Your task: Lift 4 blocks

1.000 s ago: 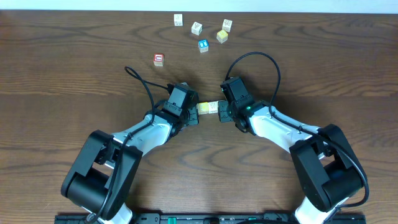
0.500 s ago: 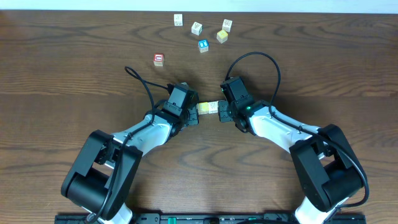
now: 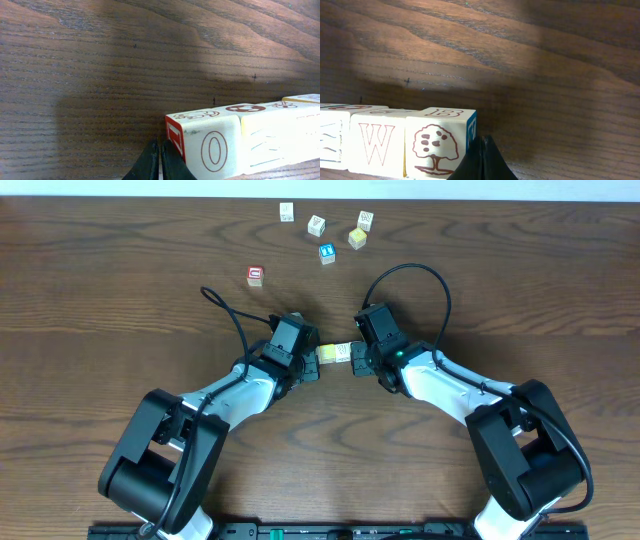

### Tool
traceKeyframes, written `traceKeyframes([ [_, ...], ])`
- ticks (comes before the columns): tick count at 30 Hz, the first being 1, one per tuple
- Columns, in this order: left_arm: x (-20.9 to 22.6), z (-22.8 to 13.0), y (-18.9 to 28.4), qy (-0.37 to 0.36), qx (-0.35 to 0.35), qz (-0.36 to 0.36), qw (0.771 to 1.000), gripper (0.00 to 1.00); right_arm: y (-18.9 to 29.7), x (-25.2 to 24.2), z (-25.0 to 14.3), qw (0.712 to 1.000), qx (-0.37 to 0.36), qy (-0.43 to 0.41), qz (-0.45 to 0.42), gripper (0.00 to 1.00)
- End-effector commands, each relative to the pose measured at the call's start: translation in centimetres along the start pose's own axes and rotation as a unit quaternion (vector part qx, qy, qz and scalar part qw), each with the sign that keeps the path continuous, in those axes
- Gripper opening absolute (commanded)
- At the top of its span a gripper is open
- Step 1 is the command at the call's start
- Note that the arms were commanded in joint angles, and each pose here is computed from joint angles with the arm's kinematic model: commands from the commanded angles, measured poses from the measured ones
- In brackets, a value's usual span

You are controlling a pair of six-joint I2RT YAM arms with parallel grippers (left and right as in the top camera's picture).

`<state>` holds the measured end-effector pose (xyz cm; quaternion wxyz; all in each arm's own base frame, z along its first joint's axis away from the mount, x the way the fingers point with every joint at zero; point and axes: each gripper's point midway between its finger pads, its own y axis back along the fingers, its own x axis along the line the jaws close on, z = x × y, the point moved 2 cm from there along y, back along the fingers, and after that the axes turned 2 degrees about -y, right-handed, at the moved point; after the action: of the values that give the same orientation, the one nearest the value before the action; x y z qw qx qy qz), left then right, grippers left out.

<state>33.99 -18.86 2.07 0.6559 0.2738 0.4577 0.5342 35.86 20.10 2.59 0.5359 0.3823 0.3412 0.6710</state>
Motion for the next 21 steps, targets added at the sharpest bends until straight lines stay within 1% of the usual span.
traceKeyframes([
  [1, -7.8, -2.1, 1.1, -0.041, 0.052, -0.153, 0.986, 0.07, 1.2, 8.9, -2.8, 0.982, 0.058, 0.050, 0.171, 0.01],
  [8, -7.8, -2.2, 1.1, -0.041, 0.053, -0.153, 0.986, 0.07, -0.2, 8.5, -4.0, 0.983, 0.078, 0.048, 0.161, 0.01],
  [21, -7.7, -2.3, 1.1, -0.041, 0.055, -0.151, 0.986, 0.07, -0.2, 8.5, -3.9, 0.983, 0.076, 0.048, 0.162, 0.01],
])
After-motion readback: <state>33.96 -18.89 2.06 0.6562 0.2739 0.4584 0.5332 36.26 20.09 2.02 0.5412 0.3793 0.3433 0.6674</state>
